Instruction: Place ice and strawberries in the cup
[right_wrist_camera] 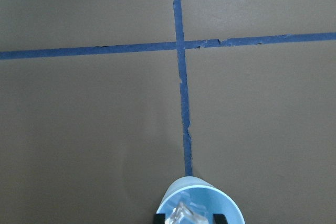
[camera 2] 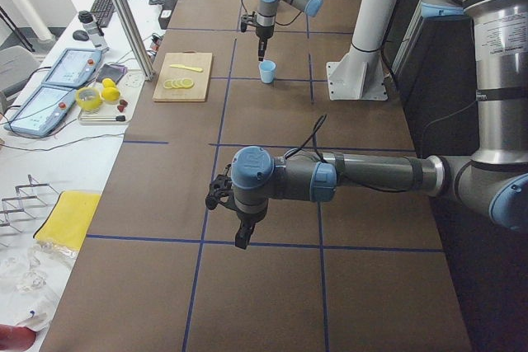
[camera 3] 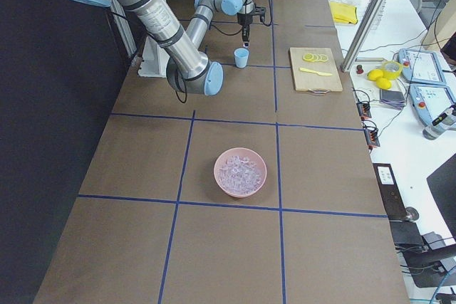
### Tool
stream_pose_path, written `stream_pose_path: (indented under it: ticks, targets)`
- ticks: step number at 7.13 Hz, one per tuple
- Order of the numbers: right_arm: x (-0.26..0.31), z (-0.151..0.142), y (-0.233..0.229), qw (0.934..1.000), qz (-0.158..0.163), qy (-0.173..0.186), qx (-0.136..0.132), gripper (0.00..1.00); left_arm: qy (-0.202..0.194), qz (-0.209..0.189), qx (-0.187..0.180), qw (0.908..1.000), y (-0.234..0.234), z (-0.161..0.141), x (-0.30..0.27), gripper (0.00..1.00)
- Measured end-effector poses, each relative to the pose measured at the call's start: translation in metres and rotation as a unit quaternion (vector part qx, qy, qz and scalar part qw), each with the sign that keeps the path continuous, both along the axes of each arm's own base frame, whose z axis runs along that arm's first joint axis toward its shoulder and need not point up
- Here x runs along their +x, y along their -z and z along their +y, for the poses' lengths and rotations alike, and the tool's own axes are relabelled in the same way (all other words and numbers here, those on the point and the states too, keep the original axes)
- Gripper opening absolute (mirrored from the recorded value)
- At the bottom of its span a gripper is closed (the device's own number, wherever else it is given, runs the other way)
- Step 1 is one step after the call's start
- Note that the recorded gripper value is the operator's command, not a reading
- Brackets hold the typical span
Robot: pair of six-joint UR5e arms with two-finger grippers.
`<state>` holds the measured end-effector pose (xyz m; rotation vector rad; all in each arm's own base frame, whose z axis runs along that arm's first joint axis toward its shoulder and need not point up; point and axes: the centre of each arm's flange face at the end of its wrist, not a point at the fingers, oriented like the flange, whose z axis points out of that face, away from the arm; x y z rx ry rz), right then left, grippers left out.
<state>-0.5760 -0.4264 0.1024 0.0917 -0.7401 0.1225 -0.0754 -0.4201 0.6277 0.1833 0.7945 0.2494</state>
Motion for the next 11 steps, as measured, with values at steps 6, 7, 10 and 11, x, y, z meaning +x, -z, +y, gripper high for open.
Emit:
stream_pose_path:
  ticks: [6,7,10,11]
  targets:
    - [0.001,0.007,-0.006,1.0000,0.000,0.007,0.001,0.99,0.000,0.000,0.000,1.0000,0.000,0.000,0.000,1.00]
    - [0.011,-0.002,-0.004,1.0000,-0.004,0.004,0.002,0.99,0.000,0.000,0.001,1.0000,0.001,0.000,0.000,1.00]
    - [0.090,-0.062,-0.035,0.9996,-0.004,0.016,0.022,0.98,0.001,-0.001,0.007,1.0000,0.004,-0.004,0.000,1.00]
    - [0.130,-0.084,-0.059,0.9989,-0.003,0.035,0.032,0.98,0.002,-0.002,0.020,0.9998,0.007,-0.007,0.000,1.00]
